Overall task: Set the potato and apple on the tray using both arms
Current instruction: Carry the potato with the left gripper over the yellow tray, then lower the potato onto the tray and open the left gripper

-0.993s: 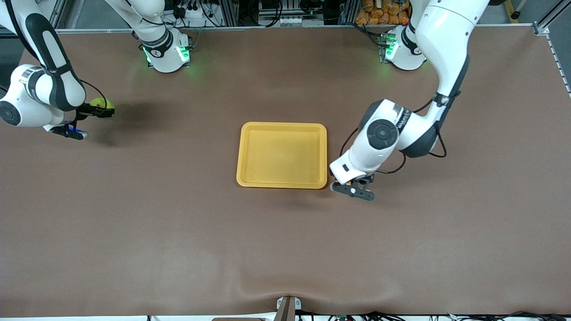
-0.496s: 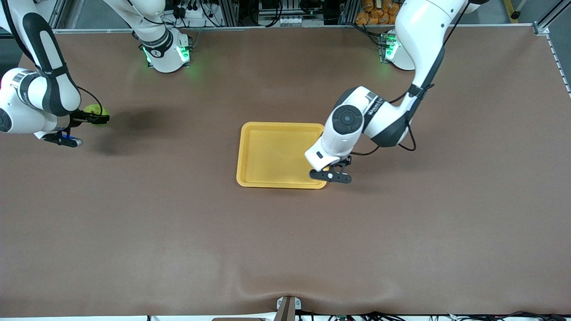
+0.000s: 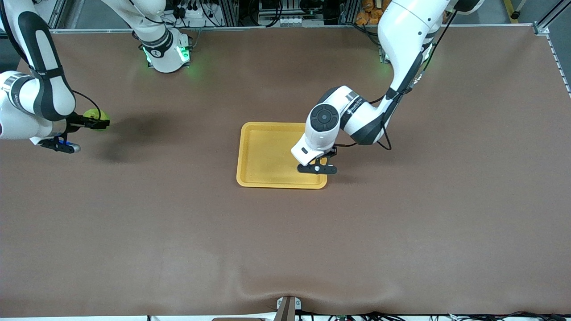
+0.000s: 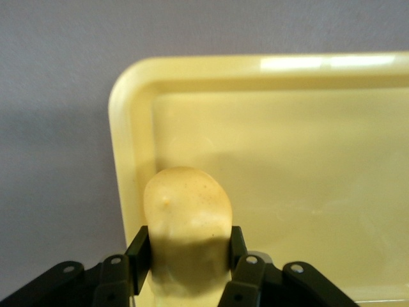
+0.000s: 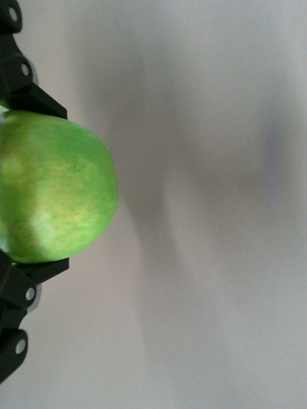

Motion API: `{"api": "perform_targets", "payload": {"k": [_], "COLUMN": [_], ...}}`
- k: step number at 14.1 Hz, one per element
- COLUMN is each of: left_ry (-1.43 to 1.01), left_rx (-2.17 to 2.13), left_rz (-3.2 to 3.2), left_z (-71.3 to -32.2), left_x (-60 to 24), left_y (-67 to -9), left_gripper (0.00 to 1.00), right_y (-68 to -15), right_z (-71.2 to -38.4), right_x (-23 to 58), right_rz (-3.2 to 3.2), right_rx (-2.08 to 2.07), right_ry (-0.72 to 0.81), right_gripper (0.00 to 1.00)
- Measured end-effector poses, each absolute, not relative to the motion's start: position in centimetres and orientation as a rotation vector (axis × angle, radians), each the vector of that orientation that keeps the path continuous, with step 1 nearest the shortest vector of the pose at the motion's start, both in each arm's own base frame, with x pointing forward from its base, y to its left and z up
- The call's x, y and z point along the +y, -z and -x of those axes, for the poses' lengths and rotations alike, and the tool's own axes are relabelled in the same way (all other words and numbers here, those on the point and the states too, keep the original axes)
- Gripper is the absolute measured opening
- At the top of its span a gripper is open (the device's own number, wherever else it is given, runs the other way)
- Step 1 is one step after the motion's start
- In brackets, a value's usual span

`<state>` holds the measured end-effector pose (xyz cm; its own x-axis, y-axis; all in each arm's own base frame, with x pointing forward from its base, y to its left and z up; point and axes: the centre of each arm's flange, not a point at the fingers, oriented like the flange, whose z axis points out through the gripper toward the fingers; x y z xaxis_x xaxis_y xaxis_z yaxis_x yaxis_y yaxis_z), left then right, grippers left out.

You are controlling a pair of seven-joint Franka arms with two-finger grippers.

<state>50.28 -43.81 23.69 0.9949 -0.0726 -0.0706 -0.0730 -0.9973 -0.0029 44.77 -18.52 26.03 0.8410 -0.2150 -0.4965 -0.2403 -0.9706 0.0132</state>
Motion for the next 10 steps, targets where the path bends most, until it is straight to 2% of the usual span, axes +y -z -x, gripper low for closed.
{"api": "perform_targets", "payload": {"k": [10], "left_ry": [-0.111], "left_rx": [0.138], "left_rz": [3.096], "left_z": [-50.4], "left_x": [-44.0], "left_y": [-21.4], "left_gripper": [0.52], "right_y": [-26.3], "right_z": [-47.6], "right_x": [-14.2], "right_rz": [2.910], "right_rx": [0.328], "right_ry": [-0.753], "right_gripper": [0.90]}}
